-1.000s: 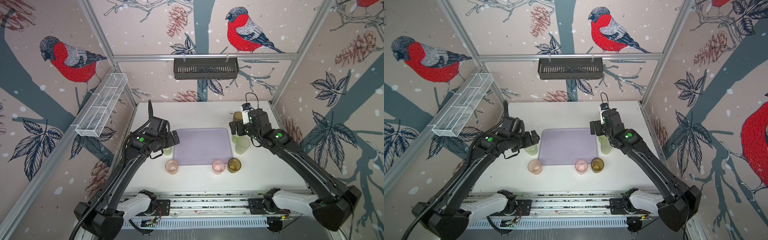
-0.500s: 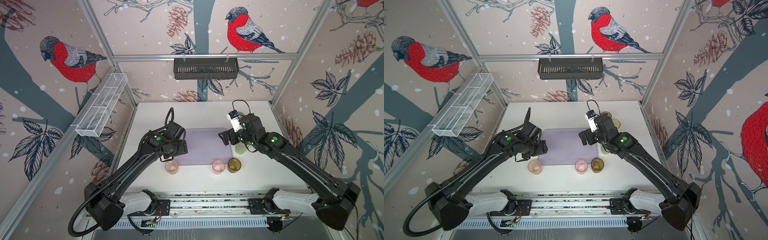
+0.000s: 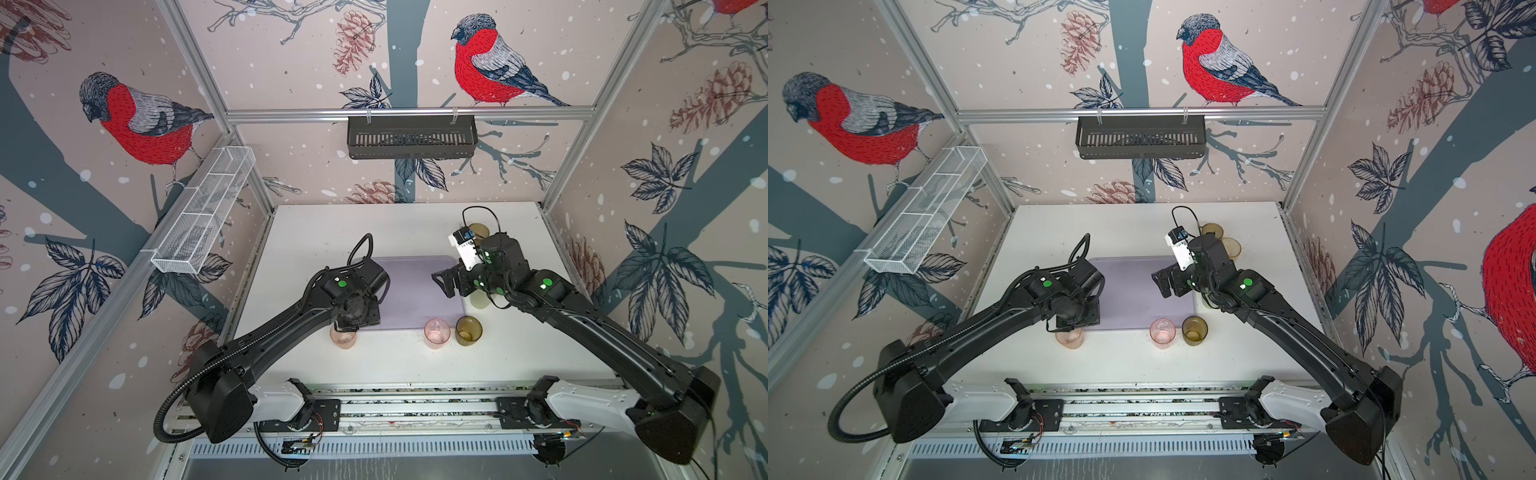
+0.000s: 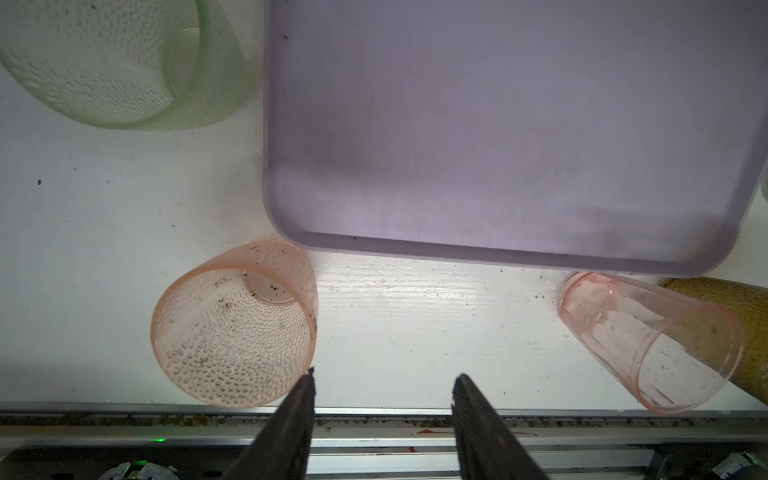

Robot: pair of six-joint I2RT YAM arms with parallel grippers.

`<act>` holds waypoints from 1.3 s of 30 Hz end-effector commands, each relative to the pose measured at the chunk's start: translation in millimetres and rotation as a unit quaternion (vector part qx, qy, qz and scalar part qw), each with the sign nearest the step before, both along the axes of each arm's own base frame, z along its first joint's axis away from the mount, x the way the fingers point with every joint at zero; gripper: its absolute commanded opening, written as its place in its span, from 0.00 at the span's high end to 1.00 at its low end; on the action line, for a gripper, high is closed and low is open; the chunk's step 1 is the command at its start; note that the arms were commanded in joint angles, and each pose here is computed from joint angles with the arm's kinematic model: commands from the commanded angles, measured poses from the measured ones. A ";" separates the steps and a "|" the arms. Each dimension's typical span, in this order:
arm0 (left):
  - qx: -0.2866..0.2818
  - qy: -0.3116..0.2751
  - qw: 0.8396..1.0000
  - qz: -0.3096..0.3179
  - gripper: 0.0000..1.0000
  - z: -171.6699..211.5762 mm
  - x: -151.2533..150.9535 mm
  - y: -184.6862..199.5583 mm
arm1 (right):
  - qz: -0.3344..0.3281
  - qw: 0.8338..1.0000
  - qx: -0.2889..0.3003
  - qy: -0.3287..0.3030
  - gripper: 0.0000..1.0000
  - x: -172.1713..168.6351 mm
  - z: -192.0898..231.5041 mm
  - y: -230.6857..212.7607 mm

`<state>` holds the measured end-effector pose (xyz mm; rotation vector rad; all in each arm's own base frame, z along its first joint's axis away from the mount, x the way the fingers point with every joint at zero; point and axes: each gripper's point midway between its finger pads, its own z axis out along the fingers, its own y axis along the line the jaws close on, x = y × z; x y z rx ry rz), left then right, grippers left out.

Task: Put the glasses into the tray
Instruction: 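Lower the left gripper onto the pink cup rim and close on it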

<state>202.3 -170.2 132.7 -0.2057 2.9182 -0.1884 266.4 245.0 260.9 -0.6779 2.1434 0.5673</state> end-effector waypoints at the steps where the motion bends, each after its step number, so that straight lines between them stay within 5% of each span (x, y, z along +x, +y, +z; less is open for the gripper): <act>1: 0.025 0.001 1.000 0.018 0.48 -5.6 -1.1 9.4 | 0.007 1.000 0.019 -0.009 0.00 3.2 7.9 7.5; 39: 0.080 0.033 0.996 0.016 0.60 -45.7 -13.2 28.8 | 0.001 1.000 0.028 -0.005 0.00 2.7 7.6 6.5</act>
